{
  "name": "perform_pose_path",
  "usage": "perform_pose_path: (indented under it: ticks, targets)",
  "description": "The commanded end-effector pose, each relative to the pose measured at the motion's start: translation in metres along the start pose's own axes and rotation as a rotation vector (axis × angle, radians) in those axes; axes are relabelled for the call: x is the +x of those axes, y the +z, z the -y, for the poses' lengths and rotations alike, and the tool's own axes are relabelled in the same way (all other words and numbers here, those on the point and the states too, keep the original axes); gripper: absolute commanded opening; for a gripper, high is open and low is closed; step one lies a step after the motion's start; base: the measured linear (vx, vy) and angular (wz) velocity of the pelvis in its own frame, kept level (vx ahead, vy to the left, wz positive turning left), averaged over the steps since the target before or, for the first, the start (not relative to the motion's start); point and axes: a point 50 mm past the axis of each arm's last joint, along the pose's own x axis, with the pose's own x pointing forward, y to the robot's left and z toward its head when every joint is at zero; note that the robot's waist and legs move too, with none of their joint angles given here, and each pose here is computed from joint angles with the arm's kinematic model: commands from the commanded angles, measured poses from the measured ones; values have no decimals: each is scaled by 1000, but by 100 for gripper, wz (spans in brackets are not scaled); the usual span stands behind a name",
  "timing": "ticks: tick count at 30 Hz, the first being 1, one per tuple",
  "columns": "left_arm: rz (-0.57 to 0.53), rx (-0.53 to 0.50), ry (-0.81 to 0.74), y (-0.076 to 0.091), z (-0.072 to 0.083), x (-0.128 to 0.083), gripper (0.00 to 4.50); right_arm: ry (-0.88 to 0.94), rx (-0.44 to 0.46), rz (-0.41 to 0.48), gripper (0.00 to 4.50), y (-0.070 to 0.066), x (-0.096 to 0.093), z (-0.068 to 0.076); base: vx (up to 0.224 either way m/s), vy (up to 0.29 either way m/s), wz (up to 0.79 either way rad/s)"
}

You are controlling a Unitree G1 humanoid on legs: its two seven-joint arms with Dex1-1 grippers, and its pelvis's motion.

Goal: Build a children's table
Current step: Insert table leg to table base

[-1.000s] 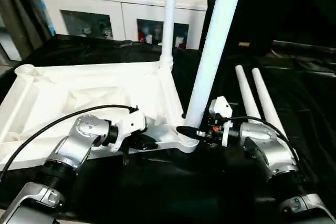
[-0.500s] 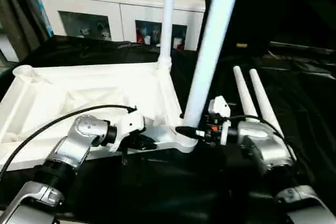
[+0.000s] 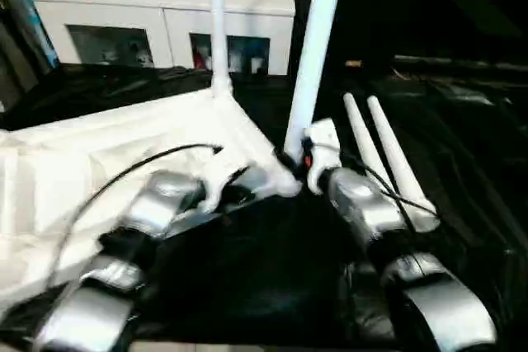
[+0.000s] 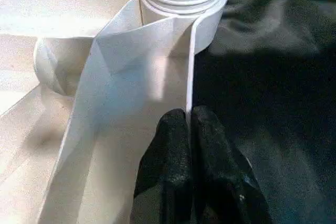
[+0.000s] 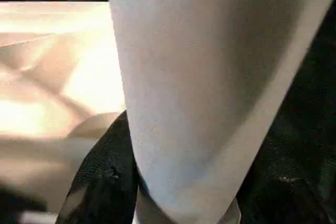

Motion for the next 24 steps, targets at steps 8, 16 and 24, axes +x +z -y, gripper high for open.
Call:
perform_pose_path:
  ticks: [8, 16, 24]
  targets:
    - [-14, -31, 131, 8, 0, 14, 0, -59, 128, -307, 192, -61, -2, -26, 36, -33, -5]
    - [-14, -24, 108, 4, 0, 11, 0, -49, 121, -323, 192, -59, -1, -26, 0, -1, 2]
    - [-7, -20, 97, 2, -1, 8, 0, -13, 109, -310, 192, -50, 3, -27, 0, 0, 0]
